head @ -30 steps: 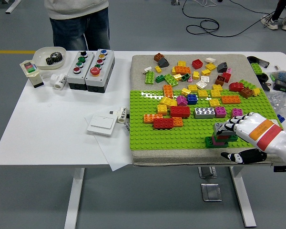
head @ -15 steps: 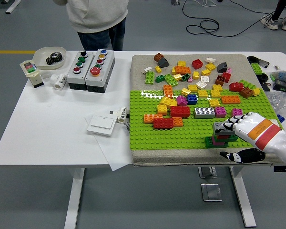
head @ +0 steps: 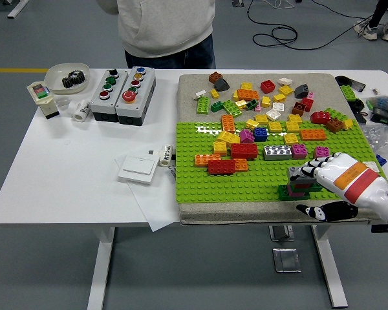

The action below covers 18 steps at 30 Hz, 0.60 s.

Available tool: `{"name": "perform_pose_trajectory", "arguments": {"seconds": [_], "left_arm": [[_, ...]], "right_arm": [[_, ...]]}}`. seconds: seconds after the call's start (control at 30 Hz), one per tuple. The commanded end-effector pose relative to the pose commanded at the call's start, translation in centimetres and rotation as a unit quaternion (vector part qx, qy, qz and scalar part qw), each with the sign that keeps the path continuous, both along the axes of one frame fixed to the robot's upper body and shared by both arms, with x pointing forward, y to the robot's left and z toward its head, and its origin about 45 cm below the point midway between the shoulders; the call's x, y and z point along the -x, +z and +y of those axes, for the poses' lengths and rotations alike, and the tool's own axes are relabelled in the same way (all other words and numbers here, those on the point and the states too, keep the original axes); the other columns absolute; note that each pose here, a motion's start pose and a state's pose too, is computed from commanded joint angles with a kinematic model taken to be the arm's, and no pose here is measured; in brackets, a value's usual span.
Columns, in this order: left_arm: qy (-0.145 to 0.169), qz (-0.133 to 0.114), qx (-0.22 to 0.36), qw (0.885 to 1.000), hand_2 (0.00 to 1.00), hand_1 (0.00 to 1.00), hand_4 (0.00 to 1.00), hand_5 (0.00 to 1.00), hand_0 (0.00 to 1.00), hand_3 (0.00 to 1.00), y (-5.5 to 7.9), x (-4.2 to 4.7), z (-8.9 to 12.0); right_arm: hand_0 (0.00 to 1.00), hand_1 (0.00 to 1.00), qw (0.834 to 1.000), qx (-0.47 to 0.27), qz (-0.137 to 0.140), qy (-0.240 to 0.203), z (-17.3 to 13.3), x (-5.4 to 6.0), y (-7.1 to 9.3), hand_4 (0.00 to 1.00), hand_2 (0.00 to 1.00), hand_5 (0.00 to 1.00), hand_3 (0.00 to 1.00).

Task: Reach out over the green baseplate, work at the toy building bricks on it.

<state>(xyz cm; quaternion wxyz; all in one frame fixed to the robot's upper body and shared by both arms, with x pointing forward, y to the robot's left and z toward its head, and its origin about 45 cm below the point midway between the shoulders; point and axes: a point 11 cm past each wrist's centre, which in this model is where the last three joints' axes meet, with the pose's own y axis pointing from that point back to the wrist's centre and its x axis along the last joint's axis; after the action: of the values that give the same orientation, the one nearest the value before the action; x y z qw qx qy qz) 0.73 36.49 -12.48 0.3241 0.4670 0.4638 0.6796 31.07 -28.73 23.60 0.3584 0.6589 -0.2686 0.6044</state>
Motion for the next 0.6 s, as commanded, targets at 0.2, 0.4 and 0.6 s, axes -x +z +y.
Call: {"name": "perform_pose_trajectory", "arguments": {"seconds": [0.2,0.4,0.6], "left_arm": [[0.001,-0.002,0.000,1.000,0.694,0.723,0.576,0.618,0.598,0.555,0.00,-0.12,-0.03],[0.001,-0.003,0.000,1.000,0.693,0.723,0.574,0.615,0.597,0.555,0.00,-0.18,-0.04],[0.001,-0.003,0.000,1.000,0.694,0.723,0.576,0.617,0.599,0.554,0.01,-0.21,-0.03]], "right_arm": [[0.387,0.567,1.000,0.002,0.006,-0.002,-0.08,0.07,-0.42,0.748,0.742,0.459,0.708],[0.386,0.561,1.000,0.004,0.013,-0.004,-0.18,0.21,-0.77,0.735,0.741,0.441,0.703],[0.376,0.552,1.000,0.006,0.018,-0.004,-0.20,0.35,-1.06,0.729,0.741,0.436,0.698]]}}
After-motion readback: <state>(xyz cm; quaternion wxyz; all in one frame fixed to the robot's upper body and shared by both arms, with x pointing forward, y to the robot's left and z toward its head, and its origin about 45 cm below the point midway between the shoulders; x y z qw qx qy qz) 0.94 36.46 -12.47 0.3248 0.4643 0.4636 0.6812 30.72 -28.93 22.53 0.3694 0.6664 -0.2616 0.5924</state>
